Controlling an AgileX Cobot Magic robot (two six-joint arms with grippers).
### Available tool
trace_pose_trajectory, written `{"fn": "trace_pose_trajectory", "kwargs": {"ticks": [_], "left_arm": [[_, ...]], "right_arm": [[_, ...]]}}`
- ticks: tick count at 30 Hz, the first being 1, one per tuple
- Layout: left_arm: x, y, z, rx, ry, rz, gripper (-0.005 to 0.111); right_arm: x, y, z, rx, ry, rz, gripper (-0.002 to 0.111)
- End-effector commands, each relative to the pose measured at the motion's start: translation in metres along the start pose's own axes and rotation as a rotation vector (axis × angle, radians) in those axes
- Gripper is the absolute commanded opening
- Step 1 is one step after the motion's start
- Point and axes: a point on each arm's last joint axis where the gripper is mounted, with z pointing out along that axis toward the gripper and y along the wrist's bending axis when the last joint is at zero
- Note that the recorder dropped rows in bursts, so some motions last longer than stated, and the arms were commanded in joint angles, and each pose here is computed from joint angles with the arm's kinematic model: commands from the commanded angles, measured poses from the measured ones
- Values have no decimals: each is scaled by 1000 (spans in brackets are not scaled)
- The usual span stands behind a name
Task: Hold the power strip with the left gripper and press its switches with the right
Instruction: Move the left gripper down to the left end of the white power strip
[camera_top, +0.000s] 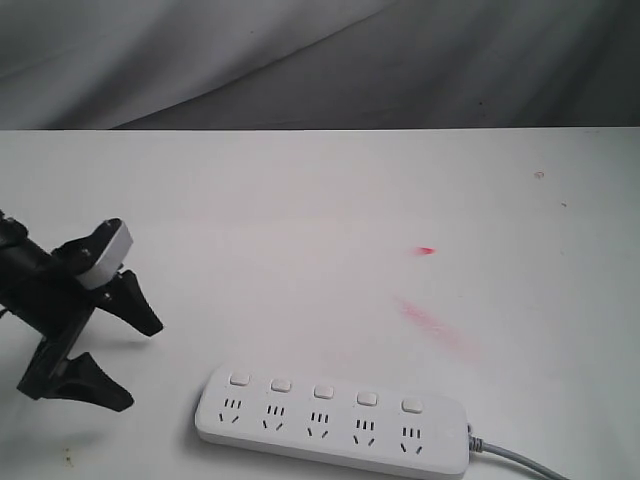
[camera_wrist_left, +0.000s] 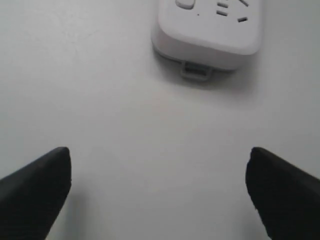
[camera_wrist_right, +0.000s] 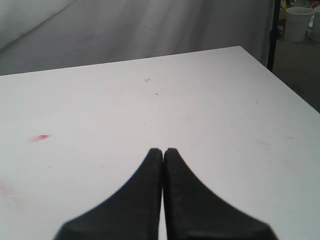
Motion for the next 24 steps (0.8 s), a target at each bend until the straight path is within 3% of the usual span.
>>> {"fn": "trace_pose_trajectory", "kwargs": {"ticks": [1, 5, 18, 24], "left_arm": [[-14, 0, 25, 66, 7, 43, 90], [-25, -4, 38, 112, 4, 68, 90], [-52, -10, 63, 127, 35, 147, 90], [-49, -13, 72, 94, 69, 140, 90]], "right_arm": [[1, -1, 0, 11, -4, -6, 0], [1, -1, 0, 11, -4, -6, 0], [1, -1, 0, 11, -4, -6, 0], [1, -1, 0, 11, -4, -6, 0]]}}
